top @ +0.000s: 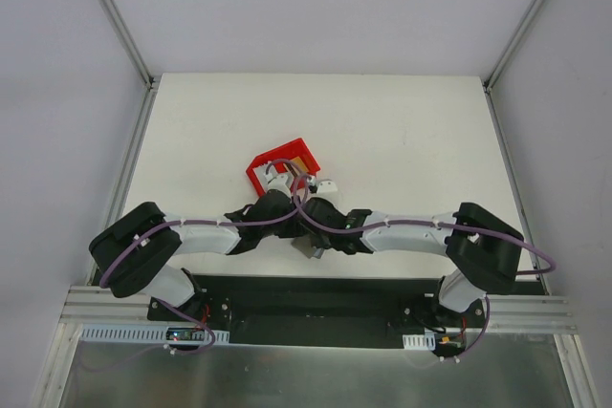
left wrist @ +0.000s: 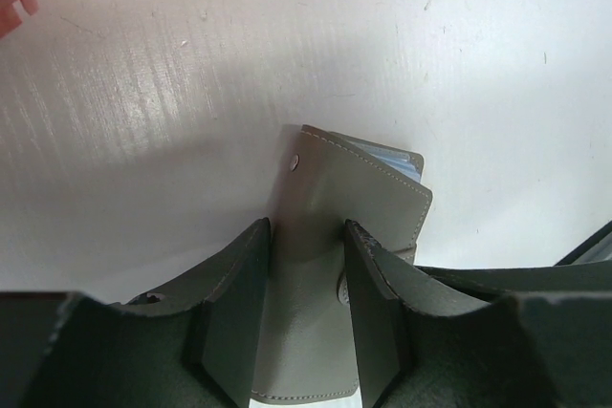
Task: Put the credit cards into the card holder
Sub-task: Close the card holder at the center of the board, then reset both arms
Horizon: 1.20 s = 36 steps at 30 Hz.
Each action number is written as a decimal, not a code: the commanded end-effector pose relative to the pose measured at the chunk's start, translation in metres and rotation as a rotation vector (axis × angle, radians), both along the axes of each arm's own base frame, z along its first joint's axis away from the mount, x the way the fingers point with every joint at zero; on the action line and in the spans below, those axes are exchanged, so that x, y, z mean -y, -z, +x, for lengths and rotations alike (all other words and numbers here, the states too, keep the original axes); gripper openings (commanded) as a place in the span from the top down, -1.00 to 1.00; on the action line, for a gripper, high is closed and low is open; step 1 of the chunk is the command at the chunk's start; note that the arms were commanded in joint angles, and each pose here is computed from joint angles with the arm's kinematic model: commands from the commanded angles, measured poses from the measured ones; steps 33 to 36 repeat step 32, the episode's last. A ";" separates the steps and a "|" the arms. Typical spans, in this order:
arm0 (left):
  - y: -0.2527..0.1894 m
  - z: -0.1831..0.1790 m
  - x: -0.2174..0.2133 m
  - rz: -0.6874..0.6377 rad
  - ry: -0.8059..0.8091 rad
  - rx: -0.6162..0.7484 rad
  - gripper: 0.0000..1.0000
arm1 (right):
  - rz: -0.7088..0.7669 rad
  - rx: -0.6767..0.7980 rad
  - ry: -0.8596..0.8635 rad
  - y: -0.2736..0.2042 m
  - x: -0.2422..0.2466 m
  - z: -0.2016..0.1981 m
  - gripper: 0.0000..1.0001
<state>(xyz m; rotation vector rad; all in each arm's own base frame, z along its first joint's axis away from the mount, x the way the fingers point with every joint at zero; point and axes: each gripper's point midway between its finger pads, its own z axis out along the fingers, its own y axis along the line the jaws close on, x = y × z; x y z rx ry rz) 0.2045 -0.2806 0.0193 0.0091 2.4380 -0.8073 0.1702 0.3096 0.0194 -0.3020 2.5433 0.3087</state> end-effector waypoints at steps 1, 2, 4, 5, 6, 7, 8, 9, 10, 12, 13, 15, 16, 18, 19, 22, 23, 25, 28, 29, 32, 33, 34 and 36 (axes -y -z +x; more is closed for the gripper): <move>0.038 -0.031 -0.035 0.155 0.004 -0.120 0.24 | -0.337 -0.218 -0.023 0.065 0.088 -0.058 0.84; 0.036 -0.029 -0.035 0.156 0.002 -0.112 0.19 | -0.317 -0.192 -0.020 0.058 0.085 -0.050 0.81; 0.032 -0.026 -0.037 0.155 -0.012 -0.094 -0.16 | -0.271 -0.109 -0.025 0.034 0.076 -0.032 0.65; 0.027 -0.023 -0.039 0.153 -0.025 -0.075 -0.33 | -0.226 -0.070 -0.023 0.019 0.068 -0.021 0.52; 0.022 -0.021 -0.040 0.155 -0.033 -0.061 -0.47 | -0.191 -0.026 -0.021 0.005 0.063 -0.011 0.40; 0.019 -0.019 -0.042 0.160 -0.045 -0.047 -0.76 | -0.151 0.020 -0.030 -0.009 0.056 -0.001 0.26; 0.013 -0.015 -0.044 0.162 -0.056 -0.027 -0.98 | -0.108 0.054 -0.048 -0.020 0.047 0.007 0.08; 0.008 -0.012 -0.047 0.170 -0.075 -0.011 -0.98 | -0.066 0.088 -0.057 -0.033 0.040 0.017 -0.06; 0.002 -0.007 -0.050 0.175 -0.095 0.012 -0.98 | -0.038 0.123 -0.068 -0.044 0.036 0.025 -0.21; -0.011 -0.001 -0.054 0.177 -0.119 0.054 -0.98 | 0.032 0.178 -0.092 -0.067 0.025 0.040 -0.36; -0.018 0.002 -0.056 0.174 -0.128 0.077 -0.98 | 0.054 0.200 -0.093 -0.077 0.024 0.045 -0.40; -0.030 0.007 -0.063 0.187 -0.155 0.116 -0.98 | 0.095 0.249 -0.104 -0.095 0.023 0.053 -0.49; -0.034 0.008 -0.067 0.196 -0.162 0.130 -0.98 | 0.113 0.266 -0.098 -0.103 0.026 0.055 -0.52; -0.042 0.011 -0.074 0.210 -0.191 0.156 -0.98 | 0.133 0.286 -0.064 -0.111 0.038 0.062 -0.65; -0.042 0.010 -0.083 0.244 -0.211 0.152 -0.98 | 0.144 0.294 -0.041 -0.115 0.046 0.064 -0.68; -0.044 0.011 -0.099 0.296 -0.249 0.165 -0.98 | 0.162 0.292 0.045 -0.112 0.076 0.070 -0.80; -0.044 0.010 -0.103 0.307 -0.256 0.167 -0.98 | 0.163 0.282 0.078 -0.108 0.088 0.072 -0.82; -0.045 0.010 -0.110 0.323 -0.274 0.174 -0.98 | 0.162 0.286 0.151 -0.104 0.112 0.076 -0.86; -0.049 0.009 -0.115 0.310 -0.286 0.196 -0.98 | 0.126 0.301 0.251 -0.101 0.149 0.081 -0.89; -0.052 0.010 -0.118 0.307 -0.296 0.208 -0.98 | 0.116 0.310 0.283 -0.103 0.162 0.083 -0.89; -0.064 0.015 -0.129 0.314 -0.338 0.269 -0.98 | 0.069 0.338 0.427 -0.104 0.206 0.091 -0.96; -0.064 0.015 -0.129 0.314 -0.338 0.269 -0.98 | 0.069 0.338 0.427 -0.104 0.206 0.091 -0.96; -0.064 0.015 -0.129 0.314 -0.338 0.269 -0.98 | 0.069 0.338 0.427 -0.104 0.206 0.091 -0.96; -0.064 0.015 -0.129 0.314 -0.338 0.269 -0.98 | 0.069 0.338 0.427 -0.104 0.206 0.091 -0.96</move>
